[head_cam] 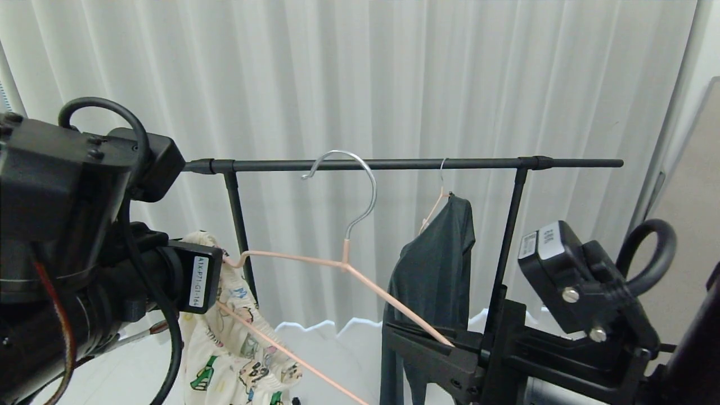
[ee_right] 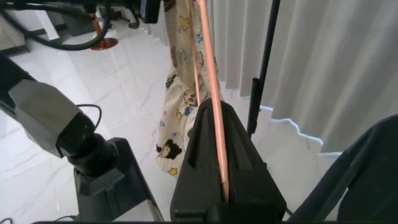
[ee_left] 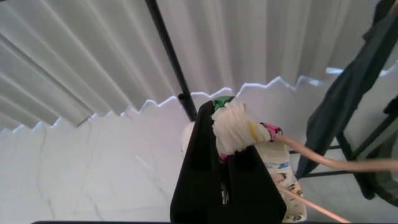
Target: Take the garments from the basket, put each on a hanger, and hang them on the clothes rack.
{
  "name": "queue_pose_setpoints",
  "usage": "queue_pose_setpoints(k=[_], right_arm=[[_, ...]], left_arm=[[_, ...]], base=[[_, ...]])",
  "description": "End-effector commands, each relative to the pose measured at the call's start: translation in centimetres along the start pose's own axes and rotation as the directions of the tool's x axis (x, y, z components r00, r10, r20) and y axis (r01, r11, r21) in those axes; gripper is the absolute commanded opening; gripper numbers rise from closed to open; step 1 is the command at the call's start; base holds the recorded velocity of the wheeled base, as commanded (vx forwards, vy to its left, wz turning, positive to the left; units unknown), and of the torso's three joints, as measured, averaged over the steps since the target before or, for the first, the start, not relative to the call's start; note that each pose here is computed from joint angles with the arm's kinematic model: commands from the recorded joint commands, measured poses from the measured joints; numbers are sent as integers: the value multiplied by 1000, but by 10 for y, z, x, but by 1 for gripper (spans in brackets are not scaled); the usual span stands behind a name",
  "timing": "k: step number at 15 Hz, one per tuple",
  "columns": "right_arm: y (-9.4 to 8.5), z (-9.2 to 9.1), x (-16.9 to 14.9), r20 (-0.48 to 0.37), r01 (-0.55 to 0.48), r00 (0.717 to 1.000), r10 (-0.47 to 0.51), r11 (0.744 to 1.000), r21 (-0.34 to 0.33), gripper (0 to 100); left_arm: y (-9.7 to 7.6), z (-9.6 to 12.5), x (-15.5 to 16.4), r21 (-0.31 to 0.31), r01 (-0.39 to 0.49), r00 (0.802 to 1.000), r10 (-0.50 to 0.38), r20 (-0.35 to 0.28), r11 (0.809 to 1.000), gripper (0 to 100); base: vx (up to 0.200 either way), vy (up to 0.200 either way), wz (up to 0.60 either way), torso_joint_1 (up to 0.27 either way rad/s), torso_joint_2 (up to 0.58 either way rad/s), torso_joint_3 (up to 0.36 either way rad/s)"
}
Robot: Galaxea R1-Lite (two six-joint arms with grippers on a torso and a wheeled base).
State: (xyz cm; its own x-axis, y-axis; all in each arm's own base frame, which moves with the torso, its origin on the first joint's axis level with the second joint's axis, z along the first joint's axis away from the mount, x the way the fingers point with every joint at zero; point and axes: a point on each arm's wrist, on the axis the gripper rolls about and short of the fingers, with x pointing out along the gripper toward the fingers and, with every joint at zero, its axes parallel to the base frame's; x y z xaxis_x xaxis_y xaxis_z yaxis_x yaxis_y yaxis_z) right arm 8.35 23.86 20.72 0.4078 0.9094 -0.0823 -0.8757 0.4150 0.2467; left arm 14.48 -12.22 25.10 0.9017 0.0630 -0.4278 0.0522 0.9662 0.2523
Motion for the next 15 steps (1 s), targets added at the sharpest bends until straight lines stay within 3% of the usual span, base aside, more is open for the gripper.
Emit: queue_pose_setpoints(k=[1,4,9,15], right_arm=[[0,-6,12,-19,4,1000,-4,1000,-4,0],[4,-14,24,-26,-15,1000,15,1000,-7,0],[16,-15,47,3,-21,1000,21,1000,-6,0],[19,-10,57,44,38,998,-38,999,0,0]], left_arm=[[-3,1,-11,4,49,998,-49,31,999,0],[-10,8,-29,16,136,987,-136,83,991,0],[-28,20,-59,46,294,942,-298,155,955,0],[-28,18,-64,51,318,933,-322,162,947,0]], base=[[0,0,0,0,0,0],[0,0,0,0,0,0],[0,0,0,0,0,0],[0,0,0,0,0,0]])
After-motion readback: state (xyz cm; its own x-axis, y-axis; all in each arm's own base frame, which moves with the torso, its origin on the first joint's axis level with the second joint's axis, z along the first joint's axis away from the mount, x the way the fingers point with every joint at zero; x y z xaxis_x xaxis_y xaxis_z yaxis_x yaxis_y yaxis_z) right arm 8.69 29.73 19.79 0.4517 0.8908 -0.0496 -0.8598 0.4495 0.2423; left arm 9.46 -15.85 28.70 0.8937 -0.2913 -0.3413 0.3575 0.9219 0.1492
